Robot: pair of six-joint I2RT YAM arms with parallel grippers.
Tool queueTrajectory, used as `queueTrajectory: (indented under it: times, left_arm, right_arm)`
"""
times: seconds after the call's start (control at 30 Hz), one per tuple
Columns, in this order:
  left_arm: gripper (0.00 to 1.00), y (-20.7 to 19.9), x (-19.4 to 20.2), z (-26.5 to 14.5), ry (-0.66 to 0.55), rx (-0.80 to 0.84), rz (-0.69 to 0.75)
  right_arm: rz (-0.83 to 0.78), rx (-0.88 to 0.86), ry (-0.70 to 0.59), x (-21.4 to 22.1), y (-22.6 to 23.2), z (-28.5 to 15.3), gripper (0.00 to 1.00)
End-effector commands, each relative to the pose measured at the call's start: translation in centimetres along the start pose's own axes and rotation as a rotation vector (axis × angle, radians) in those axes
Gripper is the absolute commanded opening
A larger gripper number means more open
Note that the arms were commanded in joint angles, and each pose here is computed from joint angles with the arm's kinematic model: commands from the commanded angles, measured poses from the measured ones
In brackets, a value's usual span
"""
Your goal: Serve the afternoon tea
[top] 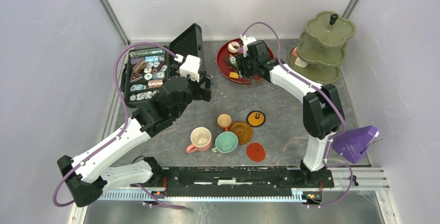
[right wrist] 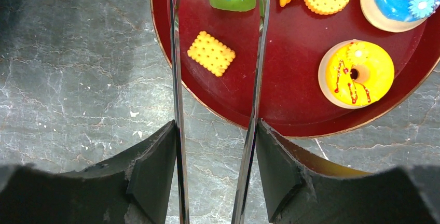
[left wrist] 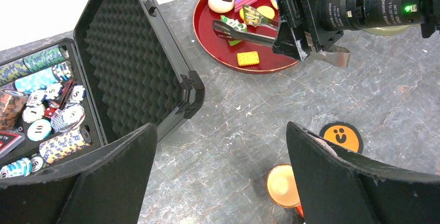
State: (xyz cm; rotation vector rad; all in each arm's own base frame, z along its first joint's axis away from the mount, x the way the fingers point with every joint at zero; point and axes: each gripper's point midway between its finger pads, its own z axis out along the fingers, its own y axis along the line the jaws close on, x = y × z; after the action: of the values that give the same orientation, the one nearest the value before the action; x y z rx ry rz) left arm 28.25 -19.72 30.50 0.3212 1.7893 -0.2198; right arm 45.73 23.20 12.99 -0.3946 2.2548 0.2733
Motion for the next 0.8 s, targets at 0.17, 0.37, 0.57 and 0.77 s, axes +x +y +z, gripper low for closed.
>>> queueTrajectory:
  times: [0.17, 0.37, 0.57, 0.77]
  left_arm:
    - [1.0, -0.2, -1.4, -0.3, -0.047, 0.015, 0.006]
    - [1.0, -0.2, -1.4, -0.3, -0.048, 0.018, 0.005]
    - [1.0, -0.2, -1.4, -0.3, -0.047, 0.018, 0.006]
    - [1.0, -0.3, -1.4, -0.3, -0.047, 0.02, 0.004]
  right_arm:
    - [-0.032, 0.036, -0.044, -1.9, 0.3, 0.5, 0.61]
    - [-0.042, 0.043, -0.033, -1.4, 0.4, 1.0, 0.59]
    - [-0.054, 0.051, -0.034, -1.3, 0.7, 1.0, 0.49]
    - [-0.065, 0.062, -0.022, -1.0, 0.7, 1.3, 0.56]
